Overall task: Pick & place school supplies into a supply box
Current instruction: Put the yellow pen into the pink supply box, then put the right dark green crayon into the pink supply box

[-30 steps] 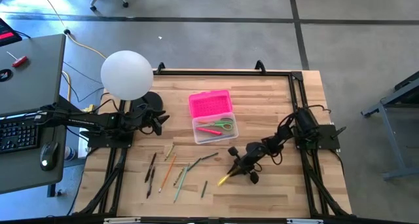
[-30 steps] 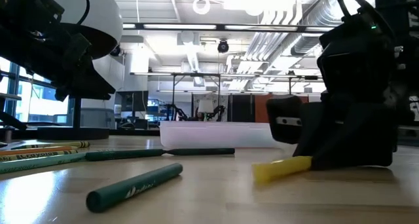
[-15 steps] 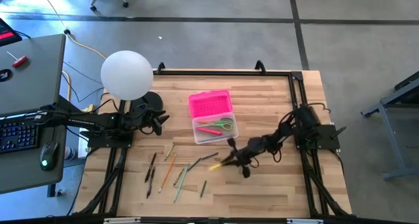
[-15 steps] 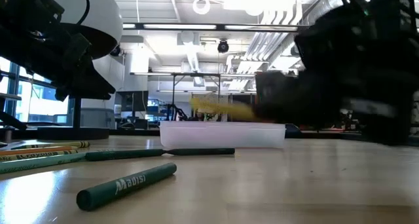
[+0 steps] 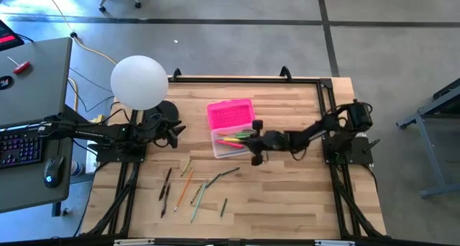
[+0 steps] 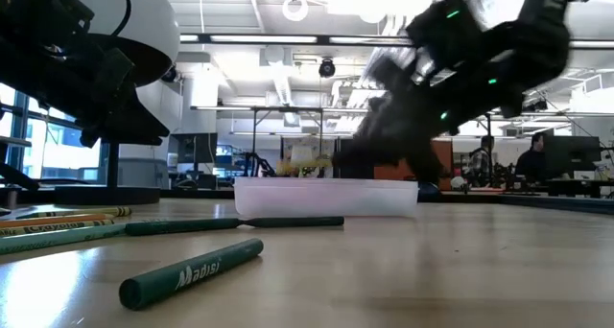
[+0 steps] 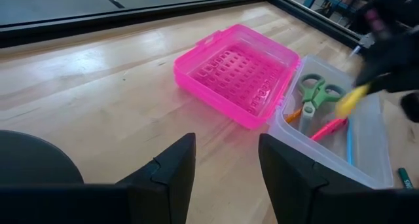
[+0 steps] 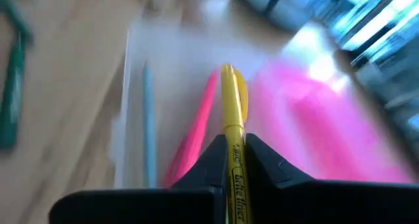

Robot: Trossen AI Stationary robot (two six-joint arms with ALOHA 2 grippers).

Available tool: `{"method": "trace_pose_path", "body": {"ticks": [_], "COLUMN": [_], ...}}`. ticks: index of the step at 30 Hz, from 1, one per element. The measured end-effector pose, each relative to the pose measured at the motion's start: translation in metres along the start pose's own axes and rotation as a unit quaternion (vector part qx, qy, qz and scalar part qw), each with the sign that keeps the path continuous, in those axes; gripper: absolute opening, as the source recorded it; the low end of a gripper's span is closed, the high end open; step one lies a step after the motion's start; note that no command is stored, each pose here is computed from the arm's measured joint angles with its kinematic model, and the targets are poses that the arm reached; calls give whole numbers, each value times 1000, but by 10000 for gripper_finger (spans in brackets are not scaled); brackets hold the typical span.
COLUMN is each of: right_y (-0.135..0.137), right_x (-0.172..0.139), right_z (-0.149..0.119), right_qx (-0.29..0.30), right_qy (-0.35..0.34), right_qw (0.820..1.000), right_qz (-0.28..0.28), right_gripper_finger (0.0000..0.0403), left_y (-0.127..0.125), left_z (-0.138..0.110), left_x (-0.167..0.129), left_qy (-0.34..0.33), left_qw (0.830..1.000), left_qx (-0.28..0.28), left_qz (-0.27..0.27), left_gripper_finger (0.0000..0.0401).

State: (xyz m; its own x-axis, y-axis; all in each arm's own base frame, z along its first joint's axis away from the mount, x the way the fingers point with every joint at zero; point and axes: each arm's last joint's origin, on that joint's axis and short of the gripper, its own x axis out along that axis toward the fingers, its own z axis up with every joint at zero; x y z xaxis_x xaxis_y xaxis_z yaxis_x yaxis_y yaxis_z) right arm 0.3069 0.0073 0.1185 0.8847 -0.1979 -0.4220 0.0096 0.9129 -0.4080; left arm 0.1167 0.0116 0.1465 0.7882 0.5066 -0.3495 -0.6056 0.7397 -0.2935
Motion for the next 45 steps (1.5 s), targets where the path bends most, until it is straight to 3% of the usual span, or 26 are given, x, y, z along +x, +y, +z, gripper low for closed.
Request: {"method": "trace_pose_path", "body": {"ticks": [2, 5, 11, 17, 20, 24, 28, 34, 45], "right_y": [-8, -21, -37, -32, -27, -12, 18, 51, 64], "right_x": [8, 16, 24, 24, 23, 22, 25, 34, 47], "right_z": [-2, 5, 22, 25, 26, 39, 40, 30, 7], "right_qx": [3, 27, 73, 74, 91, 118, 94, 71, 89], "right_qy": [51, 78, 54, 45, 46, -17, -34, -54, -23], "right_qw": [998, 996, 996, 996, 993, 984, 978, 976, 973], "right_qz": [30, 25, 13, 35, 55, 131, 184, 200, 213], "right_gripper_finger": [16, 18, 42, 79, 92, 98, 96, 96, 96], "left_y": [0, 0, 0, 0, 0, 0, 0, -1, -1], "left_z": [0, 0, 0, 0, 0, -1, -1, -1, -1], "left_x": [0, 0, 0, 0, 0, 0, 0, 0, 0], "left_qy": [0, 0, 0, 1, 3, 7, 7, 8, 8], "left_qw": [1000, 1000, 1000, 1000, 1000, 1000, 1000, 1000, 1000], "left_qx": [-2, -3, -3, 0, 1, 1, 1, -1, -2], "left_qz": [0, 0, 0, 0, -3, -9, -9, -12, -12], "left_gripper_finger": [198, 198, 198, 198, 198, 198, 198, 198, 198]}}
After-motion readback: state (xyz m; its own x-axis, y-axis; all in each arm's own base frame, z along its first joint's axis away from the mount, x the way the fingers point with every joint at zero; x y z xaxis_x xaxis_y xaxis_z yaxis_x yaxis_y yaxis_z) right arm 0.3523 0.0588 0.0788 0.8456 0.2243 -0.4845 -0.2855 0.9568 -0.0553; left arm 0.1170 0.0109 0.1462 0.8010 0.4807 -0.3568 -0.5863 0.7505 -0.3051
